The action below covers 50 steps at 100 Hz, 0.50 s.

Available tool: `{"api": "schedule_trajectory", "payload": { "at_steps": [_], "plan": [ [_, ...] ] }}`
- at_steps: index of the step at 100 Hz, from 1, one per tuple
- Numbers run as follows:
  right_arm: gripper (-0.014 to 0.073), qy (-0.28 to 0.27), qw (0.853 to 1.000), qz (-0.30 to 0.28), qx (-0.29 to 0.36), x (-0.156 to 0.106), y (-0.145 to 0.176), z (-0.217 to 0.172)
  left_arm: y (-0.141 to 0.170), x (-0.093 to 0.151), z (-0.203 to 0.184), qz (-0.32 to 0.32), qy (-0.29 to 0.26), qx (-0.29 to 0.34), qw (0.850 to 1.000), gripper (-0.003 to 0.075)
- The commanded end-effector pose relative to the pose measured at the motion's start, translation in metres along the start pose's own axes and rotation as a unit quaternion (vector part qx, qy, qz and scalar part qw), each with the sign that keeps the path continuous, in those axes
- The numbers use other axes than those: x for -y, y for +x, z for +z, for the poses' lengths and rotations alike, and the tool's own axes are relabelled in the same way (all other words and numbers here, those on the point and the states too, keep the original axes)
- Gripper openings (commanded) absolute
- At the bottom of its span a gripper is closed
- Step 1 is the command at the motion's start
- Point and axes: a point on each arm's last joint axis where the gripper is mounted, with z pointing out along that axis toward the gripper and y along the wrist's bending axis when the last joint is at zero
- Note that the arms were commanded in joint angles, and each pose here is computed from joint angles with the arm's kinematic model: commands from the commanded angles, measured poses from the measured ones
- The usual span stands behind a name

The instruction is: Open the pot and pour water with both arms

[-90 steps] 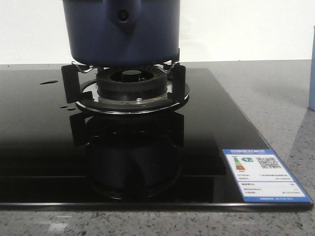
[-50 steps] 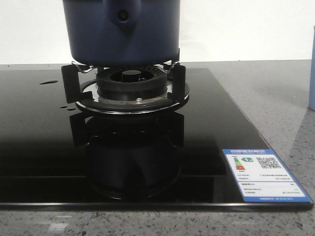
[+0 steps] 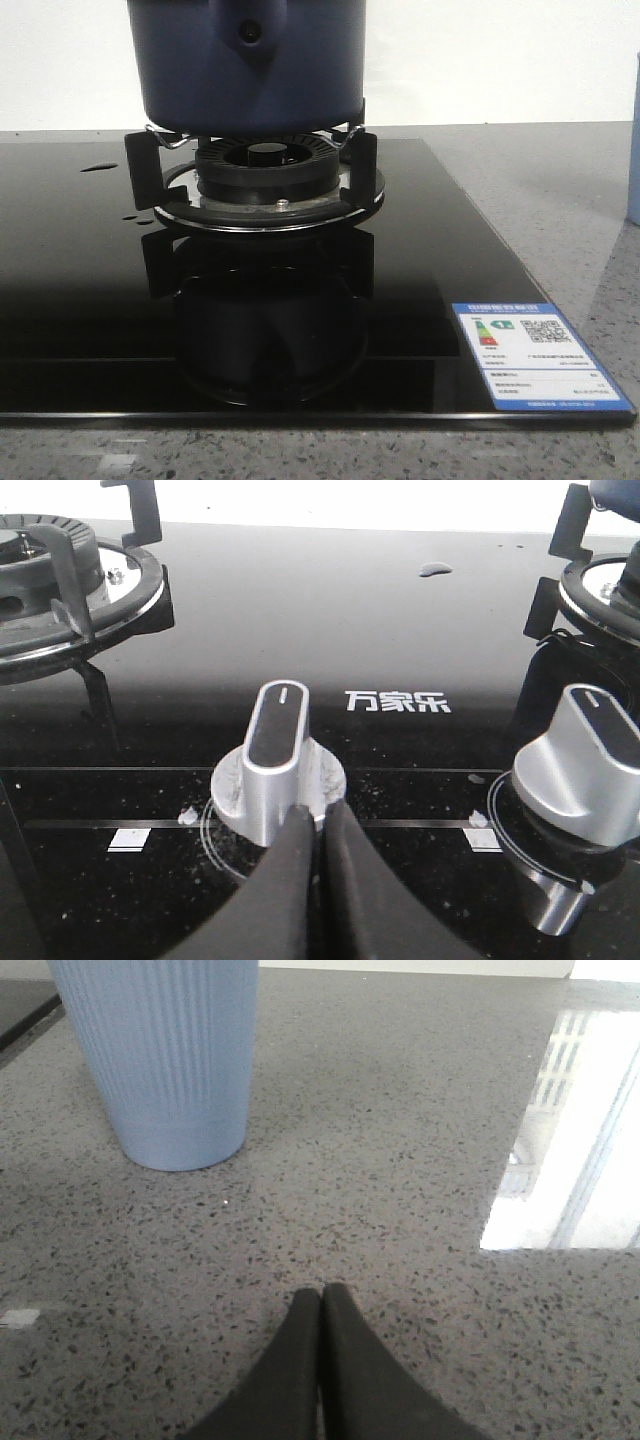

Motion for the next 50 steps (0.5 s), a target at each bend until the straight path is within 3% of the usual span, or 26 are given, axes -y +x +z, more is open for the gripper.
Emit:
{"api": "schedule_trajectory", "payload": {
  "at_steps": [1, 13, 25, 40, 45, 50],
  "plan": [
    [-0.0074, 0.007, 1.000, -0.013, 0.019, 0.000, 0.004, 0.001, 0.006, -0.001, 0.002, -0.009, -0.003, 0.018, 1.000, -0.0019],
    [-0.0074, 0.009, 0.995, -0.013, 0.096, 0.001, -0.010, 0.000, 0.005, 0.000, 0.002, -0.020, 0.000, 0.023, 1.000, -0.0019],
    [-0.0074, 0.009, 0.982, 0.000, 0.187, 0.001, -0.026, -0.005, 0.002, 0.002, 0.001, -0.072, 0.012, 0.039, 0.997, -0.0019],
    [-0.0074, 0.011, 0.968, 0.005, 0.249, 0.001, -0.037, -0.010, -0.010, -0.001, 0.000, -0.136, 0.011, 0.107, 0.985, -0.0019],
    [-0.0074, 0.007, 0.965, 0.033, 0.259, 0.002, -0.038, -0.011, -0.014, -0.002, -0.001, -0.167, 0.011, 0.127, 0.978, -0.0019],
    [-0.0074, -0.002, 0.959, 0.096, 0.265, 0.003, -0.039, -0.011, -0.016, -0.003, -0.002, -0.206, 0.013, 0.143, 0.968, -0.0019]
  ]
}}
